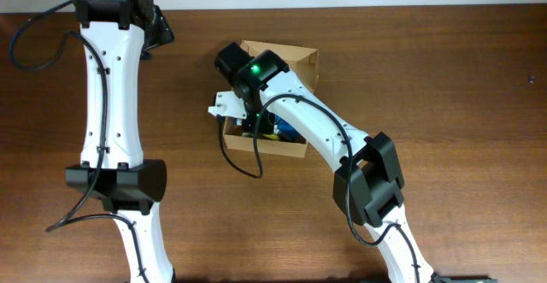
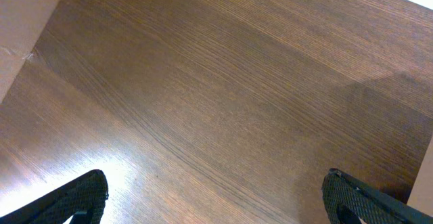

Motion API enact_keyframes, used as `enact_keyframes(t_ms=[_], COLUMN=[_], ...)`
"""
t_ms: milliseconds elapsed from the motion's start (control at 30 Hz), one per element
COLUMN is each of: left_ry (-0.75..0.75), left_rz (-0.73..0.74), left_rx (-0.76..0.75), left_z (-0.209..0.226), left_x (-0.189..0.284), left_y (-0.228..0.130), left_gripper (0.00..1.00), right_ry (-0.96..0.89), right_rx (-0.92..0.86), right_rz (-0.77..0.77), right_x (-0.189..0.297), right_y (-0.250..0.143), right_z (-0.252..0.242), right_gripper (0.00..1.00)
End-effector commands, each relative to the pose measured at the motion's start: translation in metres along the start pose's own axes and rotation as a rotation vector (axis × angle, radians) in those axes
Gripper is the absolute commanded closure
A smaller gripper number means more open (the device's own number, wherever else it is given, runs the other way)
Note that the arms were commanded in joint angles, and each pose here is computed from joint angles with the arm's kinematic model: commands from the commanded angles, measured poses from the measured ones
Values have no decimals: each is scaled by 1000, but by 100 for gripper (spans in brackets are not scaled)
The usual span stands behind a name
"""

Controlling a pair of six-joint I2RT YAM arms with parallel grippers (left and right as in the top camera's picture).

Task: Pack container
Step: 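Carry the blue-capped marker into the box and release it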

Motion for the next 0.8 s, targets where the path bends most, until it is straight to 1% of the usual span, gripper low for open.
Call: enact_keyframes(t_ms=[0,133,267,300,333,367,400,433,500,600,767], left_ry=[8,8,8,8,8,8,8,8,8,8,8], left_rz=[-15,-15,-15,-15,-15,-15,-15,-15,-15,-15,-15], left_rx=[-6,-6,-6,-6,-6,-6,-6,-6,-6,-6,-6], left_z=[3,3,3,3,3,3,3,3,3,3,3], left_x=[3,3,3,3,3,3,3,3,3,3,3], left_y=[2,2,2,2,2,2,2,2,2,2,2], left_gripper=[0,0,0,0,0,0,0,0,0,0,0], right_ry=[77,104,104,103,96,88,81,72,51,14,-96], right_rx=[-1,-12,-19,-20,-33,-48,-68,-85,-116,-119,-139], right_rz=[12,34,36,36,40,45,52,59,67,48,-16], right_x=[-27,-44,-48,-47,-47,-46,-46,-45,-41,-23,29], right_y=[-5,-11,-12,-12,-12,-12,-13,-13,-15,-15,-16], right_z=[8,14,15,14,14,13,12,11,9,7,3], right_gripper=[96,96,96,93,86,73,65,64,57,52,51])
Point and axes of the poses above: each gripper's point midway between its finger pads, its own x axis back along the fingers, its own z axis along the line the jaws close on, y = z × x, the point moved 7 cm from there along x, back along the fingers, and after that the axes turned 6 degrees about x, right-handed, at the moved point
